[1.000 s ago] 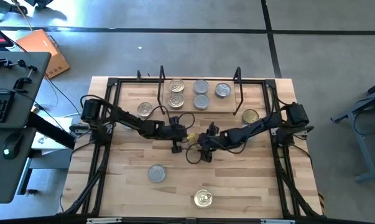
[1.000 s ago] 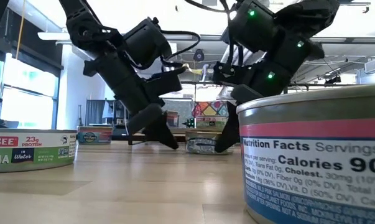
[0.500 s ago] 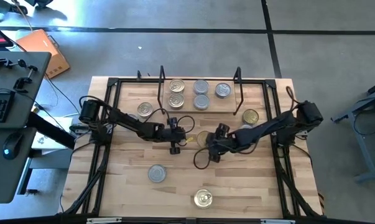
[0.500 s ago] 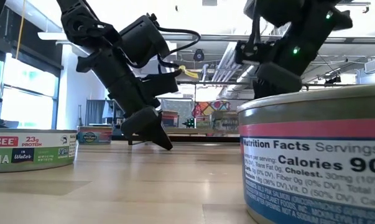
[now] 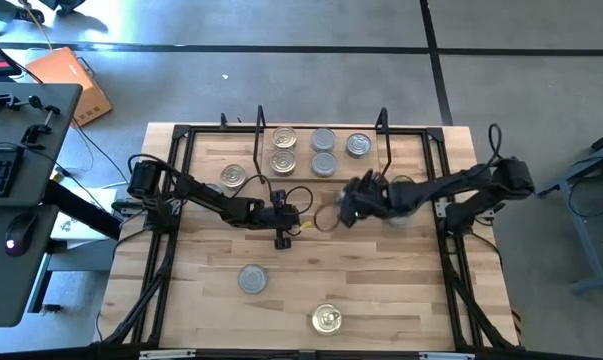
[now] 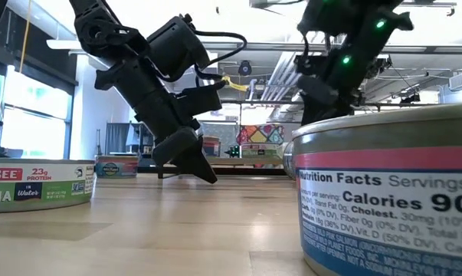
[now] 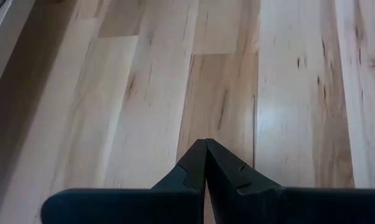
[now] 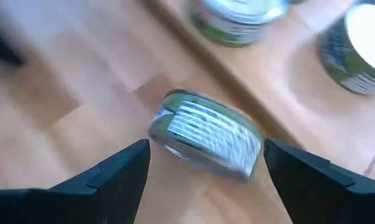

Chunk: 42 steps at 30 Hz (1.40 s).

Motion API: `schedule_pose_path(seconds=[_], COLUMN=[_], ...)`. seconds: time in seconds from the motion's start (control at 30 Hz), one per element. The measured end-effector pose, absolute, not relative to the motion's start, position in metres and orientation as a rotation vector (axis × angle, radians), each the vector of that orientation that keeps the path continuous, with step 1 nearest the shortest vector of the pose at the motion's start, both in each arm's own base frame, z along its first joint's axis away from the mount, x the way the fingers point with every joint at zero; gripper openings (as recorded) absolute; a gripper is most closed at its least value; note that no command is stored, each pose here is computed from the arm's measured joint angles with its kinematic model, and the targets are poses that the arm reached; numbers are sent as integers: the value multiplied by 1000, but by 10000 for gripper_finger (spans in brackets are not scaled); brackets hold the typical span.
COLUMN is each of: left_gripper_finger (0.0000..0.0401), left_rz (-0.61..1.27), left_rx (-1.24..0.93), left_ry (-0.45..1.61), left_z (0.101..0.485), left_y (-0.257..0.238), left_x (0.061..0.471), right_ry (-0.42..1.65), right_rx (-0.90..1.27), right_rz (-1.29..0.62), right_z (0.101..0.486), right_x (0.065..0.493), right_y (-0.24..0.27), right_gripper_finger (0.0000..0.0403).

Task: Stack canned seafood by type on shelf
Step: Put the green tuna can on the shelf aligned with the other green tuna can

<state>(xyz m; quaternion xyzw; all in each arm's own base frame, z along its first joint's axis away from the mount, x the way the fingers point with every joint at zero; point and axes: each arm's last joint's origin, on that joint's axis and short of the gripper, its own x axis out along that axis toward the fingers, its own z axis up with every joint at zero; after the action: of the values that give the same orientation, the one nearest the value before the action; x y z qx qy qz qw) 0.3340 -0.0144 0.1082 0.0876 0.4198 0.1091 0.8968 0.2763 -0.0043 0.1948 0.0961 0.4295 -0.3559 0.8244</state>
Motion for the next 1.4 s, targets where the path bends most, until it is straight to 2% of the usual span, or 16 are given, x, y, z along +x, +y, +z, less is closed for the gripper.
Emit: schedule_pose_path(seconds=[0.43,0.73,1.2,1.4], left_gripper_finger=[0,0,0,0], left_rz=[206,206,205,206], left_rx=[173,173,173,173], left_ry=[873,870,870,870], left_z=[108,108,108,108], left_y=[-15,-15,-15,-15], left_x=[334,334,334,334], right_ry=[1032,1118,1131,1132], right_rx=[99,-165,-196,-242], right_rz=[-562,-393,-369,-329], right_z=[194,193,194,214], right_x=[277,277,276,284], right_y=[-13,-16,-20,-20], right_gripper_finger=[309,268,261,261])
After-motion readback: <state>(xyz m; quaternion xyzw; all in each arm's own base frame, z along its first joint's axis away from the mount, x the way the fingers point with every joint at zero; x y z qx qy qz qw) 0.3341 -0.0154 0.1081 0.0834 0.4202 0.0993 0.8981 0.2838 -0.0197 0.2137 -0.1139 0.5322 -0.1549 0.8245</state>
